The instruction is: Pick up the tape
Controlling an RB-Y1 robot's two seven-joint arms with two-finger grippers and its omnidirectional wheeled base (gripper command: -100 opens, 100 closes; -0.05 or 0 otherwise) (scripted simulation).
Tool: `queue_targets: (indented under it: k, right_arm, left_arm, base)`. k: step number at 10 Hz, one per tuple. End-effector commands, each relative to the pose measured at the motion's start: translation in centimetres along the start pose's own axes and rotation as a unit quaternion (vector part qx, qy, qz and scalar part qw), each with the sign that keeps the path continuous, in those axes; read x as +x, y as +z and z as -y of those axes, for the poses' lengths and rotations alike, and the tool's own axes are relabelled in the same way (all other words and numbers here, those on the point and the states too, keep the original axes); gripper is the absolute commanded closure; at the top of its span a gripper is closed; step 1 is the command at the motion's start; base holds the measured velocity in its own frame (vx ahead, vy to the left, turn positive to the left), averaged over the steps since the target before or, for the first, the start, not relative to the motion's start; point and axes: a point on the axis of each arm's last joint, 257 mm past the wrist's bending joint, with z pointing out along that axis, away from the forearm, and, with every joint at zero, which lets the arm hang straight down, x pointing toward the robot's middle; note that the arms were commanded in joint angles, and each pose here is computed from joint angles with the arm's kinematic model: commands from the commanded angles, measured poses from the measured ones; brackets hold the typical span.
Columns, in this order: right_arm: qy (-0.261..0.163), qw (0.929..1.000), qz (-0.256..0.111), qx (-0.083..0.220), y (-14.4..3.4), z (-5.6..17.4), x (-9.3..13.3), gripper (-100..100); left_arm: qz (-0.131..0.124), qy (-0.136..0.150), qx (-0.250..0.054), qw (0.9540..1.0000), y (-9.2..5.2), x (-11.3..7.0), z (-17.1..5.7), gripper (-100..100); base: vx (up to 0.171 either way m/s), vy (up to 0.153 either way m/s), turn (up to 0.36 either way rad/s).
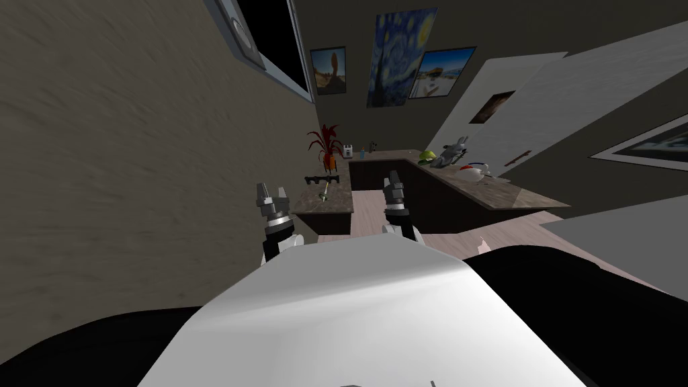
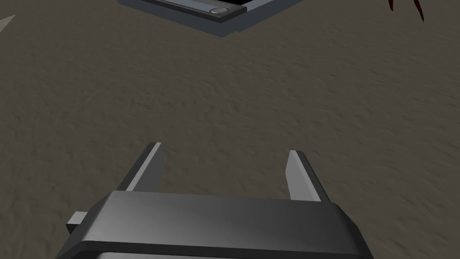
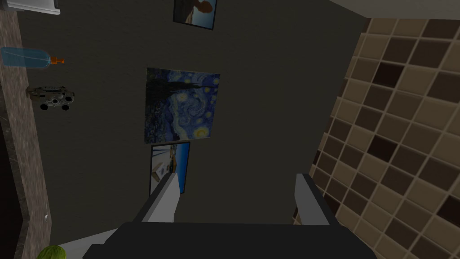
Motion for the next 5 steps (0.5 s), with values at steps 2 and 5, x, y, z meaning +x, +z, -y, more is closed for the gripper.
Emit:
queue_targets:
  k: [2,5]
  right_arm:
    - [0.000,1.0000,0.000,0.000,0.0,0.0,0.0,0]
    - [0.000,1.0000,0.000,0.000,0.0,0.0,0.0,0]
  left_arm:
    - [-0.018,0.014,-0.028,0.9994,0.5,0.5,-1.7,-100]
    - [-0.031,0.028,-0.059,0.9974,1.0,0.8,-3.7,-100]
  base:
    - [-0.019,0.003,-0.001]
    - [-0.024,-0.001,-0.002]
